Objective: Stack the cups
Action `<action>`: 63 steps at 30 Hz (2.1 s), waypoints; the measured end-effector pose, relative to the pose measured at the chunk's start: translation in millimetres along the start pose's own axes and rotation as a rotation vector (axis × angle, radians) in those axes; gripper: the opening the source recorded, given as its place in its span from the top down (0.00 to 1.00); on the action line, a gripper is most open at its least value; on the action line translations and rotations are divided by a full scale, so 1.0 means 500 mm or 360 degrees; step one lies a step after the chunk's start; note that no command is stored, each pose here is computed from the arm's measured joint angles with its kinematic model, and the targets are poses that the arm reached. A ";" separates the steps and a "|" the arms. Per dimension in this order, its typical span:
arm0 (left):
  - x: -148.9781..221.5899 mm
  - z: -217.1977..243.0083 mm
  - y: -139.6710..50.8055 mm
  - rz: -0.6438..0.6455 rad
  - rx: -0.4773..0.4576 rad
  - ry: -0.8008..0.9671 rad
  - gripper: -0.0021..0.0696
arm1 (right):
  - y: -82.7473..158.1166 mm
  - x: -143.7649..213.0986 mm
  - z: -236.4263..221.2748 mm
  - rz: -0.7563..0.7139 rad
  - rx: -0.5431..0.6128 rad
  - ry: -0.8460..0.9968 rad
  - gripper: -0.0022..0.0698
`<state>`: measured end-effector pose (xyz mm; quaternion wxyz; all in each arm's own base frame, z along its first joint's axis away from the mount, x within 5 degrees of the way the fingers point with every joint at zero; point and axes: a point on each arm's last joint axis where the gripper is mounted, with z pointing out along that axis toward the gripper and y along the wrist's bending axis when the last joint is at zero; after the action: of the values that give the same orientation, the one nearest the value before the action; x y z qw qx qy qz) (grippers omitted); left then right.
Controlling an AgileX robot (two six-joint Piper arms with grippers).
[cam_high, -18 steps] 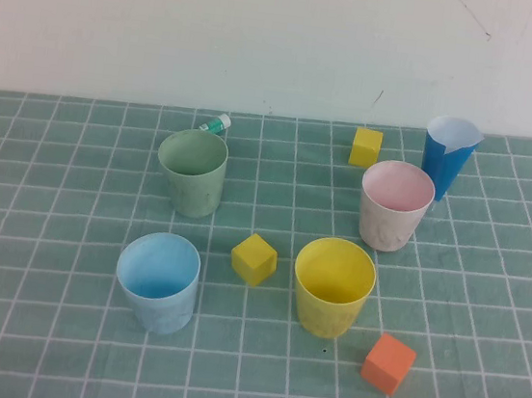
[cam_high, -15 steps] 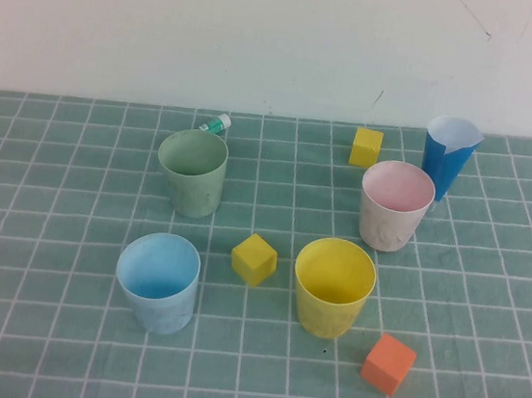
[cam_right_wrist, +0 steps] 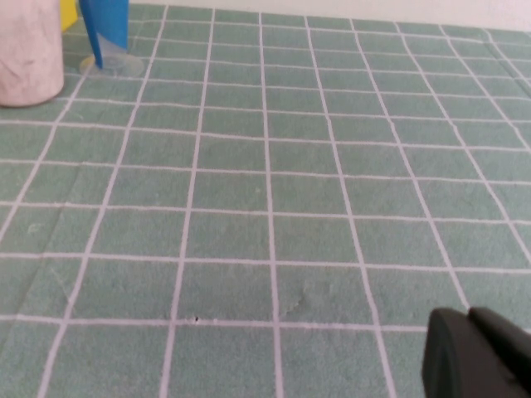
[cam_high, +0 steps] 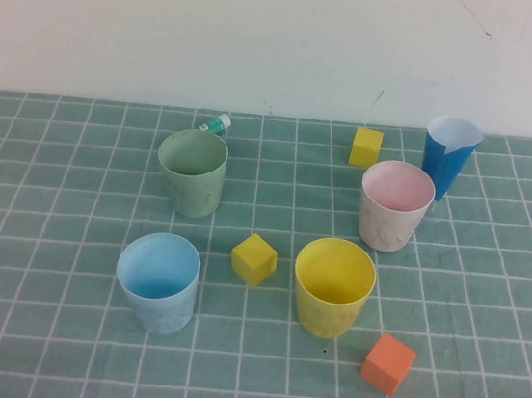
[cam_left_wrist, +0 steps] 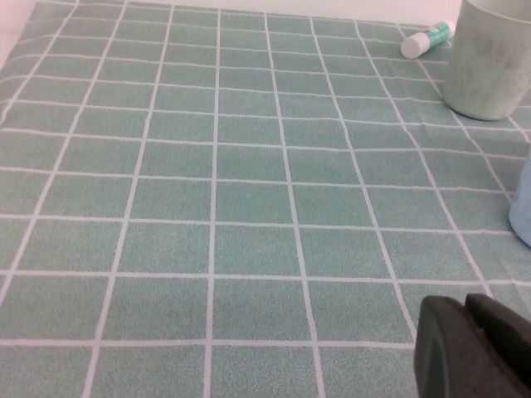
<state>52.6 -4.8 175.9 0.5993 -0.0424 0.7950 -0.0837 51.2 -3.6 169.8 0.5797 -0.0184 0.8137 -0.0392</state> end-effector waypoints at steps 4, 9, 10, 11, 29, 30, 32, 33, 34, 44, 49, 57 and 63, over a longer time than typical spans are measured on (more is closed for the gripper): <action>0.000 0.000 0.000 0.0000 0.0000 0.0000 0.97 | -0.001 0.000 0.000 -0.0010 0.0005 0.0000 0.97; 0.000 0.000 0.000 0.0000 0.0000 0.0000 0.97 | -0.002 0.000 0.000 -0.0041 0.0018 0.0000 0.97; 0.000 0.000 0.000 0.0000 0.0000 0.0000 0.97 | -0.002 0.000 0.000 -0.0043 0.0019 0.0000 0.97; 0.000 0.000 0.000 0.0000 0.0000 0.0000 0.97 | -0.002 0.000 0.000 -0.0043 0.0019 0.0000 0.97; 0.000 0.000 0.000 0.0039 0.0001 -0.0004 0.97 | -0.002 0.000 0.000 -0.0047 0.0020 0.0000 0.97; -0.002 0.000 0.000 0.0039 0.0002 -0.0016 0.97 | -0.002 0.000 0.000 -0.0047 0.0020 -0.0003 0.97; -0.008 0.000 -0.001 0.0041 0.0011 -0.0072 0.97 | -0.002 -0.004 0.000 -0.0047 0.0019 -0.0041 0.97; -0.012 0.000 -0.002 0.0038 0.0018 -0.0117 0.97 | -0.002 -0.005 0.001 -0.0047 0.0018 -0.0070 0.97; -0.020 -0.001 -0.003 0.0038 0.0029 -0.0188 0.97 | -0.001 -0.012 0.001 -0.0048 0.0017 -0.0132 0.97; -0.107 -0.036 -0.017 0.0037 0.0152 -0.1010 0.97 | 0.002 -0.096 -0.027 -0.0073 0.0008 -0.0913 0.97; -0.114 -0.042 -0.018 -0.0016 0.0174 -0.1095 0.97 | 0.002 -0.107 -0.036 0.0013 -0.0025 -0.1038 0.97; -0.114 -0.041 -0.016 -0.0225 0.0231 -0.1077 0.97 | 0.002 -0.104 -0.033 0.0049 -0.0034 -0.0997 0.97; -0.118 -0.041 -0.017 -0.0274 0.0223 -0.0973 0.97 | -0.007 -0.135 -0.052 -0.0006 0.0020 -0.0798 0.97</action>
<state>49.2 -1.6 238.9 0.8024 -0.0913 0.5641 -0.1720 48.8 -0.8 242.0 0.7635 -0.0253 0.6441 -0.0396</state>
